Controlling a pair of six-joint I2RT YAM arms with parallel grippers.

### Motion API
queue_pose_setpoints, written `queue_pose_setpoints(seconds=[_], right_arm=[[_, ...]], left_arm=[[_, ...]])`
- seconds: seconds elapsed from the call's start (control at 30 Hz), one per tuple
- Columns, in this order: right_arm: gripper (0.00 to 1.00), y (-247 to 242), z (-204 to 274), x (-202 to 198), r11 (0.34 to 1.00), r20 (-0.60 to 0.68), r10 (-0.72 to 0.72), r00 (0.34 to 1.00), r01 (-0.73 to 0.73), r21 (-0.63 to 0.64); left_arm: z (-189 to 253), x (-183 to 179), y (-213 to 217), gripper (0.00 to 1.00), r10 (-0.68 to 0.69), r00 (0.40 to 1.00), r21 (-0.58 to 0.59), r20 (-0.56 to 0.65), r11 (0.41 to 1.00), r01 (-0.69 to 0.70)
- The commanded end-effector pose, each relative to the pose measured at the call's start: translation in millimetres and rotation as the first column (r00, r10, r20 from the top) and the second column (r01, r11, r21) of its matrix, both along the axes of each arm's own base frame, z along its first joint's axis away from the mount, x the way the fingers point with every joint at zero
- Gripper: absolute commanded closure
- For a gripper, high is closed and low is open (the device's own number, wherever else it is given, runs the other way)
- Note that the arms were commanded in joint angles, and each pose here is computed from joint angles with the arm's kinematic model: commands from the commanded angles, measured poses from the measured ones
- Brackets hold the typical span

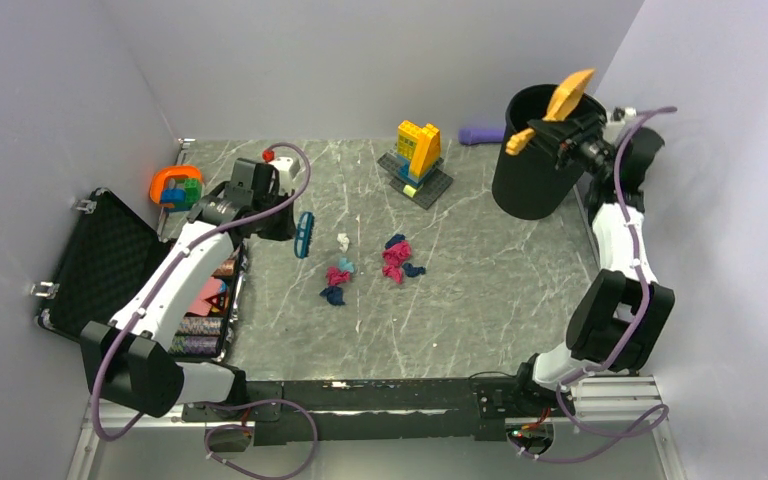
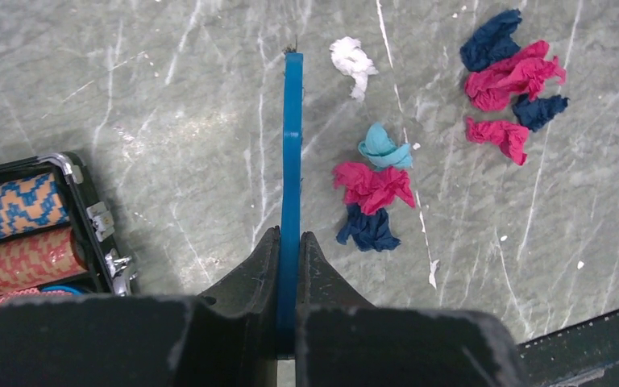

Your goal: Sweep away the paper scraps from the table

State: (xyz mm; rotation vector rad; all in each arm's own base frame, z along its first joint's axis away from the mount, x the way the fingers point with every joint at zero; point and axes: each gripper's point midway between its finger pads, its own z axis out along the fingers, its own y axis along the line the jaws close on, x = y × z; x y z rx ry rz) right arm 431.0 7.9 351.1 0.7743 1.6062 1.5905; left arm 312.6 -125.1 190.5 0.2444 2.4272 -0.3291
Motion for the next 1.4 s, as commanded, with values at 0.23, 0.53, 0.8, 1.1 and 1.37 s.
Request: queue_pose_setpoints(seconds=[0.23,0.53,0.8,1.1,1.37], right_arm=[[1.0,188.1,-48.0,-69.1,0.646,-0.135,0.341,0.93,-0.336,-0.685],[1.0,183.2,-217.5,-164.6,0.02,-0.539,0.033,0.841,-0.54,-0.841],[1.0,123.9,-251.1,-182.4,-0.077,-0.541,-0.239,0.807,-0.571,-0.818],[1.0,155.8,-303.9,-178.1,-0.012,-0.652,-0.18,0.736,-0.665,-0.747],[1.0,251.2,-288.6,-174.5,-0.05,-0.648,0.07,0.759,-0.646,-0.762]], left_arm=[[42.5,11.8,-0.6,1.0,0.05,0.99,-0.058,0.129,0.997,-0.043],[41.4,11.5,-16.5,1.0,-0.005,0.992,-0.119,0.127,0.993,0.02],[39.1,8.6,-36.5,1.0,-0.076,0.993,-0.193,0.09,0.977,0.092],[41.6,8.7,-37.7,1.0,-0.084,0.993,-0.194,0.087,0.976,0.099],[38.5,12.2,-28.8,1.0,-0.052,0.995,-0.15,0.082,0.987,0.064]])
